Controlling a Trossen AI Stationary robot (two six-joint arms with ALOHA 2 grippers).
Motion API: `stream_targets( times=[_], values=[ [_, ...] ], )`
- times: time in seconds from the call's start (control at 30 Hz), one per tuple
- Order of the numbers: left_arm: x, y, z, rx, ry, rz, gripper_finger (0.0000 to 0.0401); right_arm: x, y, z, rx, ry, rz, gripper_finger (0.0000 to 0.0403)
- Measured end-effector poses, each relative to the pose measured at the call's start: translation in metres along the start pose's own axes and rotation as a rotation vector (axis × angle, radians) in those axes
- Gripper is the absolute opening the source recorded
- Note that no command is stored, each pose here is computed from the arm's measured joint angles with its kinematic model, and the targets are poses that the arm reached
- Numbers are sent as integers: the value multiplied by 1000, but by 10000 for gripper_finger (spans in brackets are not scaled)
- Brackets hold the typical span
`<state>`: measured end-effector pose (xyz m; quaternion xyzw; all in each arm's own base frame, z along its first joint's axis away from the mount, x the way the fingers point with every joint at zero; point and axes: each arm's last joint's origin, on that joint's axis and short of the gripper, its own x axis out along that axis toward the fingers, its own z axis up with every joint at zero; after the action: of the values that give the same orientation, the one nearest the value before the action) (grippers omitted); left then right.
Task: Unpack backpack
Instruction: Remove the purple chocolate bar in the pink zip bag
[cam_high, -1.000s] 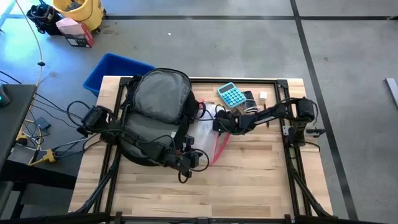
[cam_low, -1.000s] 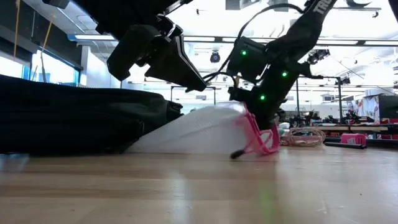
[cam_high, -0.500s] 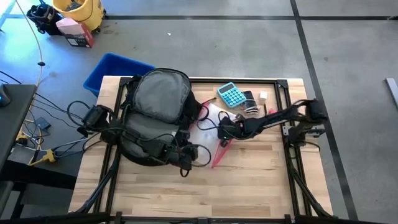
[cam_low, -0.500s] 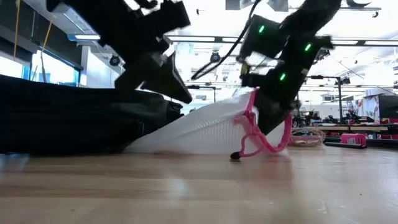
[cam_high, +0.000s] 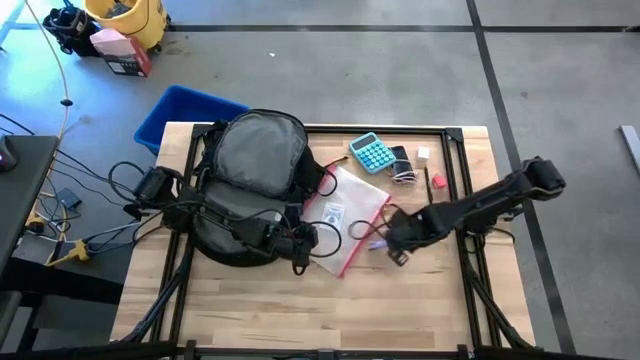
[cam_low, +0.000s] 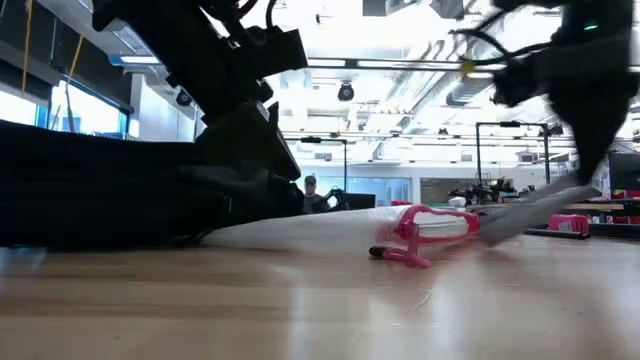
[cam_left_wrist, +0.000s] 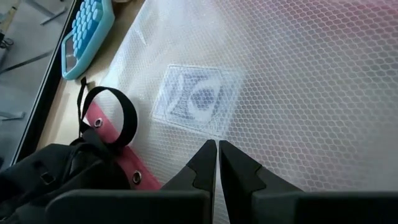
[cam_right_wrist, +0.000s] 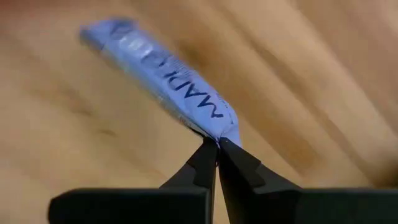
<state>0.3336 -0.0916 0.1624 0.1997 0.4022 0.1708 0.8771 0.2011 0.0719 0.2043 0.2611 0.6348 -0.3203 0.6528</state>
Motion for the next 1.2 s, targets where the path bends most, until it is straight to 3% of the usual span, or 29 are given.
stream_targets(
  times=[0.13, 0.23, 0.43, 0.6, 0.73, 1.0, 1.2],
  values=[
    [0, 0, 0, -6, 0, -1, 0, -11, -28, -10, 243, -129, -243, 0],
    [0, 0, 0, -13, 0, -12, 0, -17, -42, -8, 384, -274, -360, 0],
    [0, -1, 0, -14, 1, -25, 0, -20, -56, 10, 530, -501, -433, 0],
    [0, -1, 0, -13, 1, -33, 0, -15, -65, 33, 618, -595, -517, 0],
    [0, -2, 0, -15, 2, -53, 0, 0, -67, 50, 638, -522, -629, 0],
    [0, -2, 0, -41, 2, -54, 0, 26, -77, 75, 566, -299, -823, 5],
    [-1, -3, 1, -57, -5, -94, 0, 31, -80, 79, 471, -213, -858, 67]
  ],
)
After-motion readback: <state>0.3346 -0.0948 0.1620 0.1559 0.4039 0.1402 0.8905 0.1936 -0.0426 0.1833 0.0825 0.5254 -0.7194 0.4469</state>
